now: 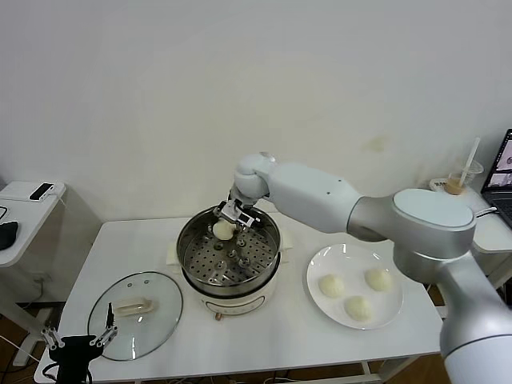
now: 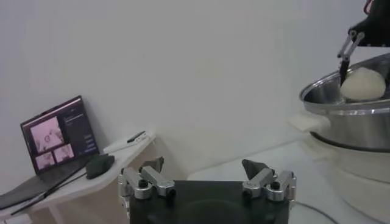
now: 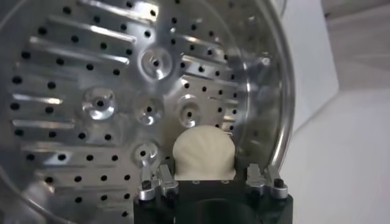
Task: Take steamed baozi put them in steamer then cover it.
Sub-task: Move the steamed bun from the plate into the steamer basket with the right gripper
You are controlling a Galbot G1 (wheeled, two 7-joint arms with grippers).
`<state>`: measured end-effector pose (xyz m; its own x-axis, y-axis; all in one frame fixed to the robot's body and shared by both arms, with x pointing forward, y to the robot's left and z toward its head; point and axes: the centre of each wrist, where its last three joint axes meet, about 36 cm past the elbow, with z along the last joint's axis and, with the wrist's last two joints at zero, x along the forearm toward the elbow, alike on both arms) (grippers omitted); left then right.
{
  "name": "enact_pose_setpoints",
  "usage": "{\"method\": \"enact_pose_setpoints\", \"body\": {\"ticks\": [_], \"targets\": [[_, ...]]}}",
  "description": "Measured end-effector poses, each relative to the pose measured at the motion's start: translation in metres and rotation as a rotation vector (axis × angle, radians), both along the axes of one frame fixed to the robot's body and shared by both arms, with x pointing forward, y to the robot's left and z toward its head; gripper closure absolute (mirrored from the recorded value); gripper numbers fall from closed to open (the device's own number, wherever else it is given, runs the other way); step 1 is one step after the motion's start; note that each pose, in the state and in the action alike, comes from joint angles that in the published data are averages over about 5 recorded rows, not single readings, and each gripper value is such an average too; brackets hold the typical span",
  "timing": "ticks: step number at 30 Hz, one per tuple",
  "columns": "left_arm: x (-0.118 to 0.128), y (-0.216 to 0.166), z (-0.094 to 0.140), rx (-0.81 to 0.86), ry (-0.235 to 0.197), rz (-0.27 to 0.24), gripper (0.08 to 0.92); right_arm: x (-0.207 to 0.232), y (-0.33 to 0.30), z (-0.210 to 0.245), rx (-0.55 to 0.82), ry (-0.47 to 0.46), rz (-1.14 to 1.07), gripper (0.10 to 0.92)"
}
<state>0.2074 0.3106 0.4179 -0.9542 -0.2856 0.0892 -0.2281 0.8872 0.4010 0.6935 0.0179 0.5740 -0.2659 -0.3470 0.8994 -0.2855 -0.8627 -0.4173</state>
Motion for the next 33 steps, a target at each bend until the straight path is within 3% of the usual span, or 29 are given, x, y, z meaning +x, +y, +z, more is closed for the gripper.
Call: {"method": "enact_pose_setpoints", "body": {"ticks": [10, 18, 21, 33], "targets": [[0.001, -0.001, 0.003, 0.0, -0.011, 0.0, 0.177, 0.007, -0.003, -0.008, -0.044, -0.05, 0.067, 0.402], [0.002, -0.001, 0.004, 0.002, -0.013, -0.001, 0.177, 0.01, -0.007, -0.005, -0.053, -0.069, 0.084, 0.229], [0.001, -0.001, 0.004, 0.002, -0.013, -0.001, 0.177, 0.01, -0.009, 0.0, -0.04, -0.06, 0.073, 0.204], [0.004, 0.002, 0.009, 0.005, -0.02, -0.013, 0.177, -0.001, -0.032, 0.065, 0.082, 0.025, -0.201, 0.199]]}}
